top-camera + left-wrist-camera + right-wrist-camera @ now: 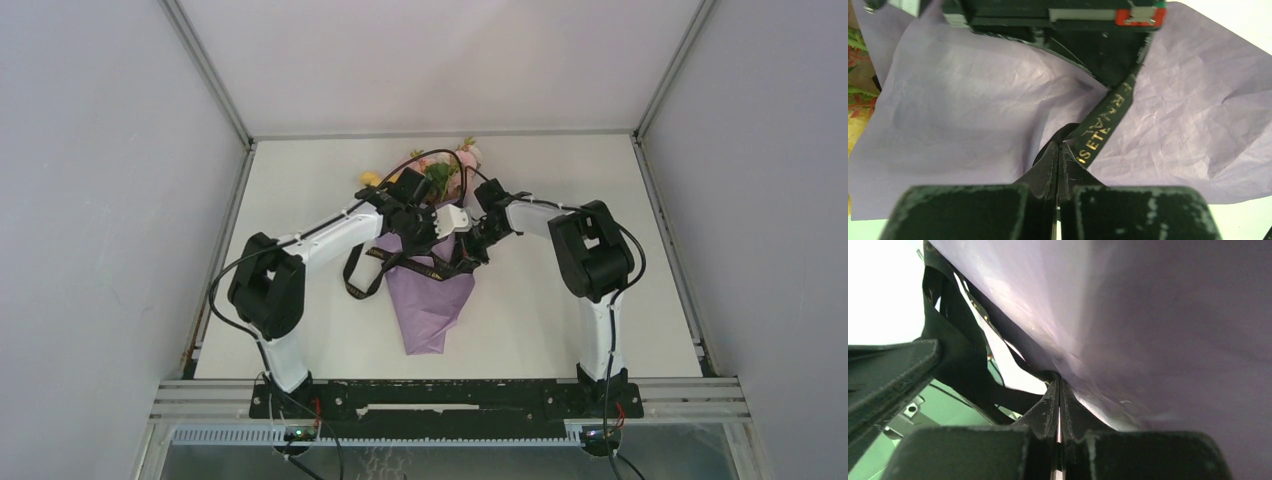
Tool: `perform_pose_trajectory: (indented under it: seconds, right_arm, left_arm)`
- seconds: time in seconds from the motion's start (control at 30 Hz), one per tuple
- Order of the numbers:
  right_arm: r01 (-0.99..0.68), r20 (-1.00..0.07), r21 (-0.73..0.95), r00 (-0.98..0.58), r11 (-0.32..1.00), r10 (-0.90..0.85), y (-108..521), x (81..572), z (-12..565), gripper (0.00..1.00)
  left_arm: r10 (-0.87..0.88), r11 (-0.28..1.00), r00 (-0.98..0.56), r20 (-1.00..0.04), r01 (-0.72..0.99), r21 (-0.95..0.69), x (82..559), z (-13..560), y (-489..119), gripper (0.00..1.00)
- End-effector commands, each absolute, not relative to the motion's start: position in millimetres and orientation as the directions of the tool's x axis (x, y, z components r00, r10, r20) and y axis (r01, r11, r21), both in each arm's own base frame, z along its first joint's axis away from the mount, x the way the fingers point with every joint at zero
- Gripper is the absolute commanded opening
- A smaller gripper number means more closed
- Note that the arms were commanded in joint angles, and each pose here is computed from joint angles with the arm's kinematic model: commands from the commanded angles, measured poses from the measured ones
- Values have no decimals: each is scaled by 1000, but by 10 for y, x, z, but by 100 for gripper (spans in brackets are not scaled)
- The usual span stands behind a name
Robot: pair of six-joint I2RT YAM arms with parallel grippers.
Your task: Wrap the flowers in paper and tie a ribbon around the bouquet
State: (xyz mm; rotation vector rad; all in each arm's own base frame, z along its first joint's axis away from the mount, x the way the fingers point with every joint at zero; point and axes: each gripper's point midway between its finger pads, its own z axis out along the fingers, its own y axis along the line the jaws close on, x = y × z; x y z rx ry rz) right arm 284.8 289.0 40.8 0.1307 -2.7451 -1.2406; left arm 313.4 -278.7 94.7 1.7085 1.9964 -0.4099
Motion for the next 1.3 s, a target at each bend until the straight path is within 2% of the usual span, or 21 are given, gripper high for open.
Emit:
perform_pose_trajectory:
  seconds: [0.0,0.07,0.17,0.23,0.43,0.63,0.77,0.9,0.93,1.03,1.17,1.23,1.27]
  right_arm:
    - [-88,51,789,-977,607,-207,2924,2723,604,9]
    - [-88,47,782,-979,617,-200,2884,2748,612,16]
    - [-85,34,765,-984,639,-172,2806,2823,615,32]
    - [-79,22,759,-989,646,-148,2761,2904,630,38]
    - [-64,-19,730,-997,680,-74,2641,3213,677,42]
    - [-79,-121,695,-993,714,8,2518,3440,871,43]
    - [-145,-170,687,-985,712,-37,2526,3291,918,43]
    - [-126,-114,749,-992,651,-62,2703,3153,865,43]
    - [-111,-92,761,-994,640,-64,2758,3142,815,43]
    - [-94,-62,779,-995,620,-74,2900,3110,732,44]
    - [-63,-21,769,-997,637,-73,2945,3072,573,43]
    - [-54,-5,766,-997,640,-79,2951,3044,526,39]
    - [-52,2,764,-997,643,-82,2953,3027,509,34]
  left_arm:
    - [790,216,-124,-601,973,83,3262,1131,-2920,0]
    - [791,235,-146,-594,969,74,3298,1072,-2925,0]
    - [795,267,-184,-578,962,61,3345,975,-2907,0]
    - [796,284,-209,-569,958,45,3360,911,-2884,0]
    - [799,302,-241,-551,953,21,3370,790,-2866,0]
    - [799,320,-259,-543,947,20,3404,746,-2836,0]
    - [800,305,-249,-545,952,12,3377,753,-2821,0]
    - [800,240,-205,-564,971,-14,3253,847,-2845,0]
    - [802,222,-193,-565,975,-18,3222,878,-2842,3]
    - [805,201,-162,-571,980,7,3222,1018,-2821,24]
    - [810,157,-107,-576,987,38,3170,1258,-2782,42]
    - [815,127,-79,-574,991,44,3119,1346,-2768,52]
    - [820,108,-64,-569,993,45,3083,1375,-2772,55]
